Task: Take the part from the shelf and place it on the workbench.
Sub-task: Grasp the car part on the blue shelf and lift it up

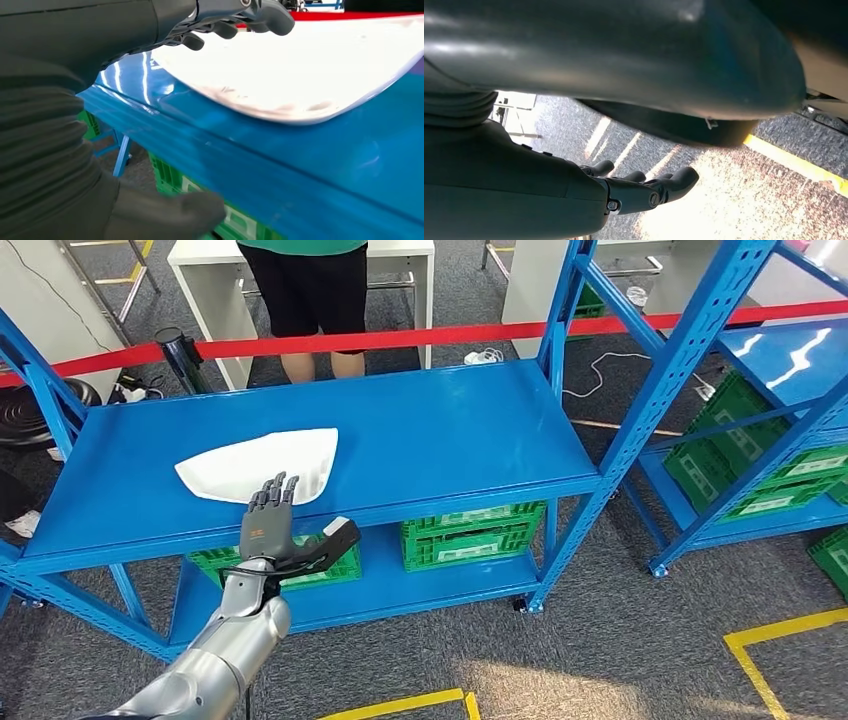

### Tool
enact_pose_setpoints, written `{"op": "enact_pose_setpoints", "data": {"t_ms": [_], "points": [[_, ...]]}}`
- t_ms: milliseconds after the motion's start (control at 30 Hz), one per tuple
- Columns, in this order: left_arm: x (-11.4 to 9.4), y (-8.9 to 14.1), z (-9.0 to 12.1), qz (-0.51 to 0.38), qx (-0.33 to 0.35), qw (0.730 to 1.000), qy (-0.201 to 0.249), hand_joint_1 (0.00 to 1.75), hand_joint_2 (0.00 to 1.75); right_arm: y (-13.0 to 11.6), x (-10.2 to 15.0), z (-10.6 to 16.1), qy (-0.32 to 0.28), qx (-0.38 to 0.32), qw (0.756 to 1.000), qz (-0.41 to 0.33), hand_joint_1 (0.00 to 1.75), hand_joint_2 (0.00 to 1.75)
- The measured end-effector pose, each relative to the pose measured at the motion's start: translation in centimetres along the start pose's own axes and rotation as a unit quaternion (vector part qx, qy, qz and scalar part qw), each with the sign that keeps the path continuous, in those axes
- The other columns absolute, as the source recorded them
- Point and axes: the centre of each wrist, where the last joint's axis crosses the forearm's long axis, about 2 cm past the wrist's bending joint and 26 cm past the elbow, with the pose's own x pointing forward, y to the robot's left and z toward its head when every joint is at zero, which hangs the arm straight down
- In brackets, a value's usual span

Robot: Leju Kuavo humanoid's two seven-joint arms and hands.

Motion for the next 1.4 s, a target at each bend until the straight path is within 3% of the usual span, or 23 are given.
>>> {"op": "enact_pose_setpoints", "data": {"t_ms": [667,700,733,800,833,867,1067,1200,1400], "points": [[-0.67,-0.96,0.8,0.003,-0.018,1.0,0.004,1.75,1.75,0.01,-0.02,-0.01,0.004,0.005,1.0,0.005,0.0,0.0],[-0.68,-0.95,0.78,0.003,-0.018,1.0,0.004,1.63,1.75,0.0,0.01,0.0,0.004,0.005,1.0,0.005,0.0,0.0],[-0.69,-0.95,0.78,0.003,-0.018,1.0,0.004,1.32,1.75,-0.01,0.03,0.0,0.004,0.005,1.0,0.005,0.0,0.0],[-0.73,-1.0,0.82,0.003,-0.019,1.0,0.004,0.45,1.75,-0.02,0.06,0.01,0.003,0.005,1.0,0.005,0.0,0.0],[-0.76,-1.02,0.85,0.003,-0.02,1.0,0.003,0.13,1.75,-0.02,0.06,0.01,0.003,0.005,1.0,0.005,0.0,0.0],[-0.77,-1.03,0.86,0.005,-0.02,1.0,0.002,0.0,1.75,-0.03,0.06,0.01,0.003,0.005,1.0,0.005,0.0,0.0],[-0.85,-1.14,0.92,0.041,-0.027,0.999,-0.011,0.0,1.75,-0.03,0.06,0.0,0.0,0.006,1.0,0.004,0.0,0.0],[-0.63,-1.17,0.92,0.042,-0.027,0.998,-0.025,0.0,0.0,-0.07,0.12,0.01,-0.012,0.006,1.0,0.003,0.0,0.0],[-0.3,-1.07,0.8,0.049,-0.032,0.998,-0.036,0.0,0.0,-0.12,0.22,0.03,-0.005,0.006,1.0,0.001,0.0,0.0]]}}
